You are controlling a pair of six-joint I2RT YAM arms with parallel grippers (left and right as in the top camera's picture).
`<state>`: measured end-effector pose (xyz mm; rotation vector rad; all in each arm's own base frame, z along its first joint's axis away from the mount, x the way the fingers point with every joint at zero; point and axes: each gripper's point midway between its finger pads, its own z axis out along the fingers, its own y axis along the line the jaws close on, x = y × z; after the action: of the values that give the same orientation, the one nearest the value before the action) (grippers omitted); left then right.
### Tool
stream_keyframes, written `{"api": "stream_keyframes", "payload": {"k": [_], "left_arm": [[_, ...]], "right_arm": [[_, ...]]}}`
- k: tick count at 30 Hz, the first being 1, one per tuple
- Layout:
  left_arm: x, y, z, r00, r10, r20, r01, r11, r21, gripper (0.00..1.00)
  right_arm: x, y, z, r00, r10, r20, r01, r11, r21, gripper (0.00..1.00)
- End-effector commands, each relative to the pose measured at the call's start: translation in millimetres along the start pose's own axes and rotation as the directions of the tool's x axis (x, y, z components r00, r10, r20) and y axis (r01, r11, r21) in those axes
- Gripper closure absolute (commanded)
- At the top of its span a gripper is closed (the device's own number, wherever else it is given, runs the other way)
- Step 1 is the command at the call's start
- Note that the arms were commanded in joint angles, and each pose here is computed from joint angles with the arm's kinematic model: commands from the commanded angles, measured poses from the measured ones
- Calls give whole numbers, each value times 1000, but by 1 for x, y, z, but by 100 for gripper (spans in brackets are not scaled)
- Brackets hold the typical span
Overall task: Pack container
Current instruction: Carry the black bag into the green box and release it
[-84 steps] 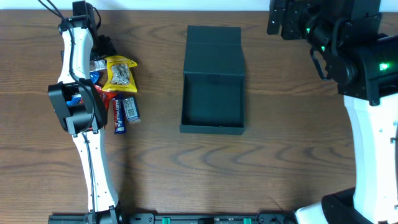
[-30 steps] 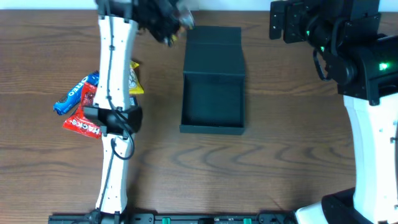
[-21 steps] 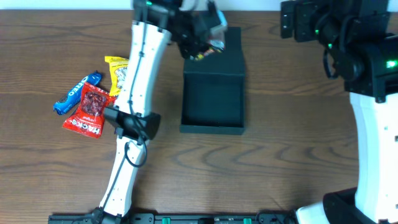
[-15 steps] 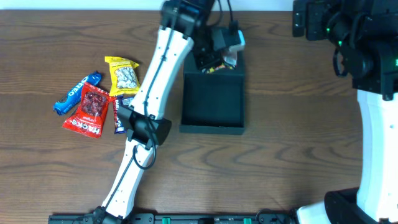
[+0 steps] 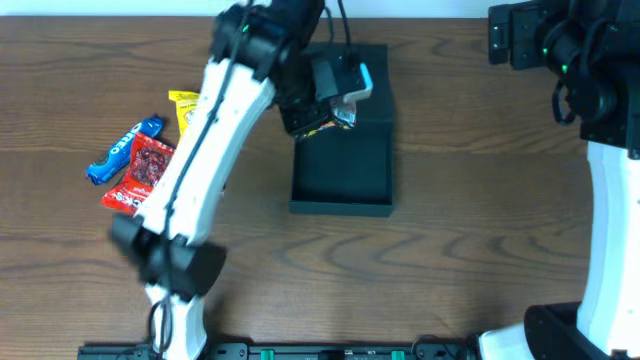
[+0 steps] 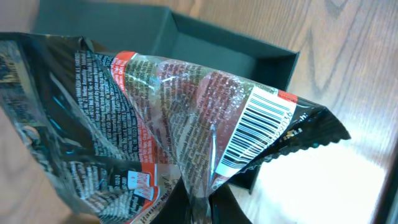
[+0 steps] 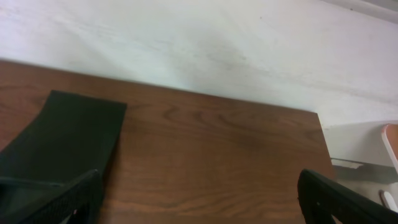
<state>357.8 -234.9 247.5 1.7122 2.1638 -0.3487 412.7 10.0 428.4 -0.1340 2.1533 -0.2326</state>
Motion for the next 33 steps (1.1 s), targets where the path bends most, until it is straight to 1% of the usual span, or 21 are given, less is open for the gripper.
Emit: {"api": "stream_keyframes", "payload": {"k": [1, 3, 6, 7, 11, 14, 17, 21, 26, 31, 32, 33], "left_arm": [[27, -7, 43, 995, 63, -77, -56, 994, 91, 94], [39, -6, 63, 987, 125, -98, -113, 986, 124, 94], [51, -8, 81, 975, 201, -91, -184, 968, 167, 94], [53, -9, 84, 968, 238, -80, -222, 959, 178, 94], [45, -7, 86, 947, 320, -14, -313, 934, 171, 94], [42, -7, 87, 948, 318, 1, -314, 934, 170, 94], [38, -15, 91, 952, 302, 47, -305, 931, 200, 94], [48, -23, 106, 957, 290, 29, -288, 928, 236, 94], [55, -22, 121, 979, 205, 7, -201, 952, 231, 94], [64, -23, 130, 979, 204, -20, -194, 953, 231, 94], [66, -23, 132, 979, 204, -23, -193, 953, 232, 90], [66, -23, 132, 980, 196, -24, -185, 955, 231, 23]], "right_arm": [[-3, -2, -11, 1000, -4, 25, 4, 1000, -16, 1], [-2, -2, -11, 1000, -4, 24, 5, 1000, -16, 1], [-2, -2, -11, 1000, -4, 23, 5, 1000, -16, 1], [-2, -2, -11, 1000, -4, 24, 5, 1000, -16, 1], [-3, -2, -10, 1000, -4, 25, 4, 1000, -16, 1], [-2, -2, -10, 1000, -4, 23, 5, 1000, -16, 1], [-2, -2, -10, 1000, -4, 22, 5, 1000, -16, 1], [-1, -2, -10, 1000, -5, 16, 6, 1000, -17, 1], [0, -2, -10, 1000, -6, 14, 6, 1000, -17, 1], [0, -2, -10, 1000, -5, 12, 5, 1000, -18, 1], [0, -2, -10, 1000, -3, 12, 3, 1000, -18, 1], [0, -2, -10, 1000, -3, 12, 3, 1000, -18, 1]]}}
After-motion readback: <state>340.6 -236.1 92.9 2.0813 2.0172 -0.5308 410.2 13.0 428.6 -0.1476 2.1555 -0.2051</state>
